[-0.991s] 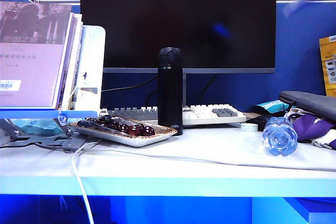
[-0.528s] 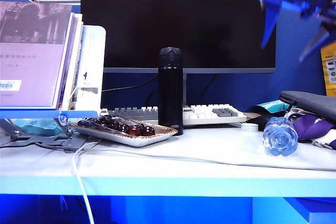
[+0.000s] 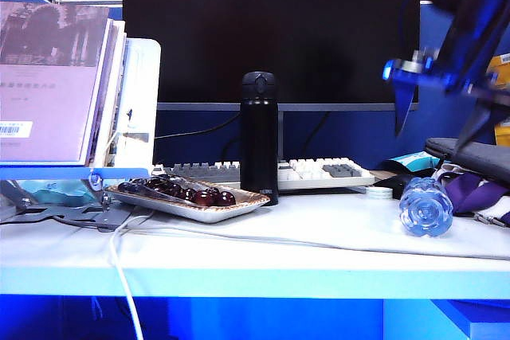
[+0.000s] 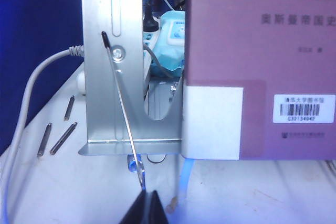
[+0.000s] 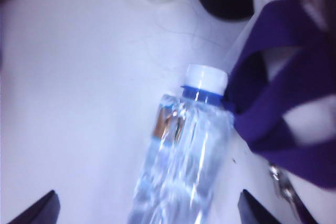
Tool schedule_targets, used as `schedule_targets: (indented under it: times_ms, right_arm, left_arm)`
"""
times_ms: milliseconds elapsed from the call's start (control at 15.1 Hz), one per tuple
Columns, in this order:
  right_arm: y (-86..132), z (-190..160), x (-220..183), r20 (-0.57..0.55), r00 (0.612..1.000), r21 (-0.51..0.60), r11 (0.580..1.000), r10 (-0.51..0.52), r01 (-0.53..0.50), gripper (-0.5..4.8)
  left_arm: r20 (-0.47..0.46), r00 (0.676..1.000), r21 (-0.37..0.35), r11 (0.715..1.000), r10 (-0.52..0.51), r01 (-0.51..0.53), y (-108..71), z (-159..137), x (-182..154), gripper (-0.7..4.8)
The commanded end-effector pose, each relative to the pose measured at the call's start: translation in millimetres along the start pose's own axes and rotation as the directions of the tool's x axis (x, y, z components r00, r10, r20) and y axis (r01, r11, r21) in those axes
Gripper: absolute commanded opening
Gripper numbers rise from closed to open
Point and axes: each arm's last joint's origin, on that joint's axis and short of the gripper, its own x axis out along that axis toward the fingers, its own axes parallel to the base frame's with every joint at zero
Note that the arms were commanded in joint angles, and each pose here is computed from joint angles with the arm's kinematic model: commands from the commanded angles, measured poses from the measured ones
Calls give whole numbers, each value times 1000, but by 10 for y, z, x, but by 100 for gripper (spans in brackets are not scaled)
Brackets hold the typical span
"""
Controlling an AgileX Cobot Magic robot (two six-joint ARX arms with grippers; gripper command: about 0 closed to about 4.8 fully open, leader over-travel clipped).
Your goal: Pick up the mineral water bottle and place it vertically to the right of the black thermos cup.
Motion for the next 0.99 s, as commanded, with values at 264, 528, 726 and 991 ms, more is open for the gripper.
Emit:
schedule_targets:
  times_ms: [264,528,726,991]
  right_arm:
    - [-65,-21,433,-52,998,31,999,-25,26,479]
    - [-105,-4,576,-27,998,33,998,-60,61,479]
    - [-132,-22,700,-38,996,34,996,-82,83,479]
    - [-136,-3,787,-58,995,35,996,-85,87,479]
  left_arm:
    - [-10,1000,-4,1000,0,0,0,-10,-2,-5]
    - [-10,1000,-4,1000,0,0,0,-10,-2,-5]
    - [-10,1000,-4,1000,0,0,0,-10,-2,-5]
    - [-10,1000,-4,1000,0,0,0,-10,-2,-5]
